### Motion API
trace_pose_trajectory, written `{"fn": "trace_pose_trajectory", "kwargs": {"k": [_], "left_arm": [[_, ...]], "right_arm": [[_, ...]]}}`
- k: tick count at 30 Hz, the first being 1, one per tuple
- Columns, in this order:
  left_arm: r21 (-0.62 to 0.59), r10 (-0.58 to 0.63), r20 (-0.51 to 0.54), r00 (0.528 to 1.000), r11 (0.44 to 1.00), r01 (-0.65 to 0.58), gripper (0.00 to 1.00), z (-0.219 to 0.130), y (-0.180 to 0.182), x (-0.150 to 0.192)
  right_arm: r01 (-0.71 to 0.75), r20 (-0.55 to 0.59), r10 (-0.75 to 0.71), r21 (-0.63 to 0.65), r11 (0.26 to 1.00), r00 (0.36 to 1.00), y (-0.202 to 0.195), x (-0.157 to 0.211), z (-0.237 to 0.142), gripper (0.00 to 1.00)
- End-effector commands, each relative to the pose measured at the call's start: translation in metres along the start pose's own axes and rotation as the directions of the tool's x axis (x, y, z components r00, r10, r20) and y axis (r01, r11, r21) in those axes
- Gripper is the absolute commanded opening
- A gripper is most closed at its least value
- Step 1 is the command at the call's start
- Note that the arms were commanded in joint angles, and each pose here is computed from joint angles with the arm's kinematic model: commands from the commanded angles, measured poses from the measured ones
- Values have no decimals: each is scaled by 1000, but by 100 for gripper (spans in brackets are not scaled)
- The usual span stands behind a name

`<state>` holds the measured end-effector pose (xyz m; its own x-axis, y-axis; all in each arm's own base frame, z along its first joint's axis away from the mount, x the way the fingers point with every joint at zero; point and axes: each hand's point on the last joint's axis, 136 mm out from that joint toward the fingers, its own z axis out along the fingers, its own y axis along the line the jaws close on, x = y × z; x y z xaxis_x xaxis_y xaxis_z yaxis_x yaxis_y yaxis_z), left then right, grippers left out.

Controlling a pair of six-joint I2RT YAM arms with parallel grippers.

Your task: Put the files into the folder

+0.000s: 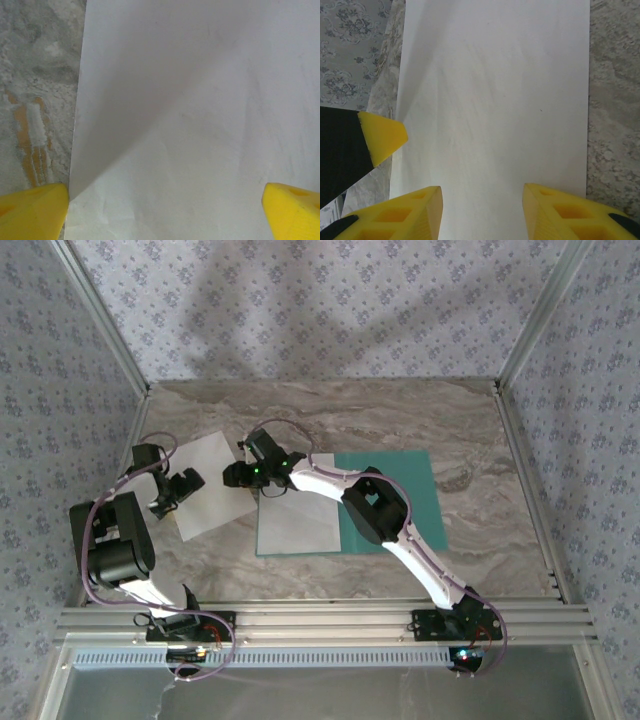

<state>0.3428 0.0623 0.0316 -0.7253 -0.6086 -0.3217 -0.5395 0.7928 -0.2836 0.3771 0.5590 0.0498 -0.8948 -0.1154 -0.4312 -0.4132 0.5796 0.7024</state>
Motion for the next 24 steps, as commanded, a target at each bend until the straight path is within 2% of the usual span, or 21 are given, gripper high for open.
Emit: {"fn": "trace_pose_trajectory", "kwargs": {"k": [1,18,24], "left_arm": [[58,14,-32,999,998,-12,99,-2,-14,11],[100,14,-28,1000,995,-11,98,-8,-23,13],[117,-6,-37,999,993,10,92,-7,-25,15]], "right_arm": [[-58,-159,68,66,996,985,-8,63,13,47],[-63,-162,73,68,996,984,-7,65,10,47],[-72,-163,81,56,996,983,-6,66,10,47]]}}
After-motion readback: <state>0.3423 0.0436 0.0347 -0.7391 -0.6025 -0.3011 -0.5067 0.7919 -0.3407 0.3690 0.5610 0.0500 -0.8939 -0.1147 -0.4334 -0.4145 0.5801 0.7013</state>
